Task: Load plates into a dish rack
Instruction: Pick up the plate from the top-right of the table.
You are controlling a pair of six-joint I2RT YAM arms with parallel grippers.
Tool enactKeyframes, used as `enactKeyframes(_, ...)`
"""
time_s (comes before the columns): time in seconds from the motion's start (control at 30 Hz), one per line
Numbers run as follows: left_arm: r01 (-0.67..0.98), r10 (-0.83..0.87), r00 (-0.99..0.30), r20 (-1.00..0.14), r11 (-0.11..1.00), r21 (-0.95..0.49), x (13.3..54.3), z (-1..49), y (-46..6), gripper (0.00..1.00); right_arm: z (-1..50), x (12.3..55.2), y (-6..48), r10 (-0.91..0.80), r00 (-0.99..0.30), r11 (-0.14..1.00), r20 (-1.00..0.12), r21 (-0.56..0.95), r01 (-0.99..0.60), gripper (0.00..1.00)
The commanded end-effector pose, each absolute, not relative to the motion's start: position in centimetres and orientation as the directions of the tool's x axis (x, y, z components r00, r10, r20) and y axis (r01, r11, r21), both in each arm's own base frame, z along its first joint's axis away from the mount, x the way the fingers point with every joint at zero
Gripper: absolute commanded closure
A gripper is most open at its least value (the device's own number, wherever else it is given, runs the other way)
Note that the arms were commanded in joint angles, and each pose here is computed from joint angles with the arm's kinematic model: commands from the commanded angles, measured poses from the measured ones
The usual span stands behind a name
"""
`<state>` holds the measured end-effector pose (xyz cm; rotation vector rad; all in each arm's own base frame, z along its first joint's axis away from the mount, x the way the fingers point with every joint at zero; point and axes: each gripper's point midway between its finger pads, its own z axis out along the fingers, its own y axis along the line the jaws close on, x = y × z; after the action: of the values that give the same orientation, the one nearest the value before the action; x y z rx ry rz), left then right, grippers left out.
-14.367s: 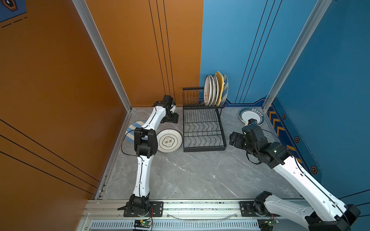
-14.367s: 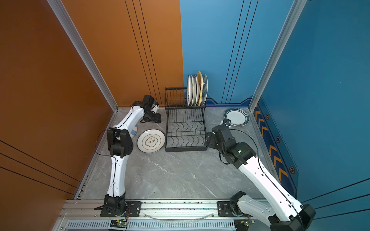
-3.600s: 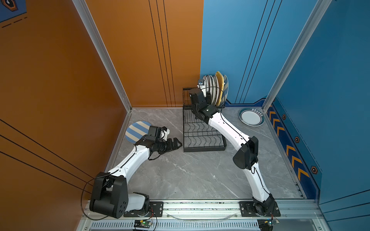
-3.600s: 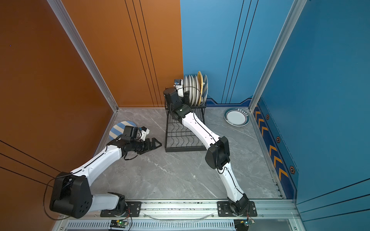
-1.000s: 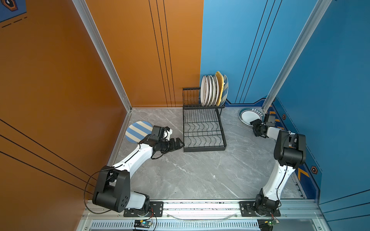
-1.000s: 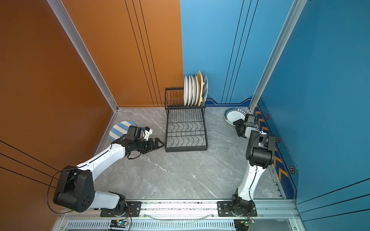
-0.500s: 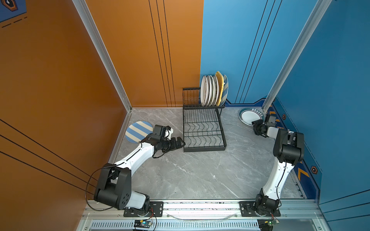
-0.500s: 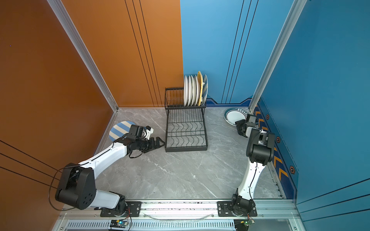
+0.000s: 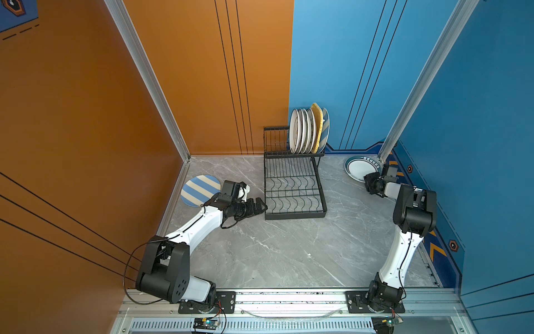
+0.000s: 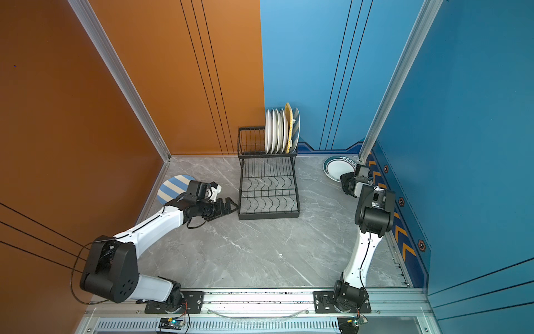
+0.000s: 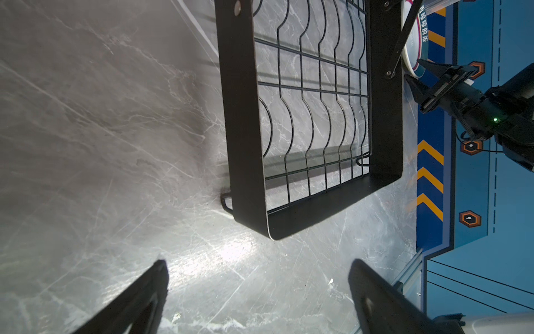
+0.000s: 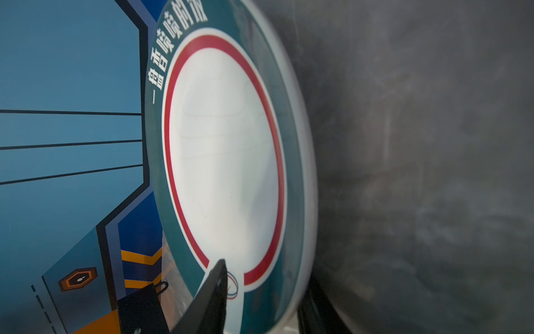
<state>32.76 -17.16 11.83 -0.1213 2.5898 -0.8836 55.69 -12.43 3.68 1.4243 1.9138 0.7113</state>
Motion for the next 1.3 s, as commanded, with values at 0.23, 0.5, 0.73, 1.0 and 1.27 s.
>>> enactKeyframes(0.23, 0.047, -0.213, -0.909, -0.359, 0.802, -0.595, 33.2, 12.1, -17.3, 0.02, 2.6, 56.0, -12.6, 0.971, -0.188, 0.237, -0.149, 0.724, 0.648, 0.70)
enactKeyframes(0.5, 0.045, -0.214, -0.910, -0.355, 0.801, -0.597, 33.1, 12.1, -17.3, 0.02, 2.5, 56.0, -12.7, 0.974, -0.178, 0.224, -0.140, 0.722, 0.655, 0.81)
enactKeyframes(0.73, 0.047, -0.212, -0.910, -0.356, 0.801, -0.597, 33.1, 12.0, -17.4, 0.02, 2.7, 55.8, -12.8, 0.976, -0.170, 0.214, -0.134, 0.725, 0.655, 0.95)
enactKeyframes(1.0, 0.055, -0.206, -0.911, -0.357, 0.797, -0.602, 33.1, 12.1, -17.4, 0.02, 3.9, 55.2, -12.6, 0.978, -0.164, 0.205, -0.128, 0.743, 0.637, 1.00)
enactKeyframes(1.27, 0.071, -0.197, -0.911, -0.363, 0.791, -0.607, 33.3, 12.4, -17.5, 0.02, 6.2, 53.8, -11.5, 0.975, -0.182, 0.213, -0.127, 0.771, 0.600, 1.00)
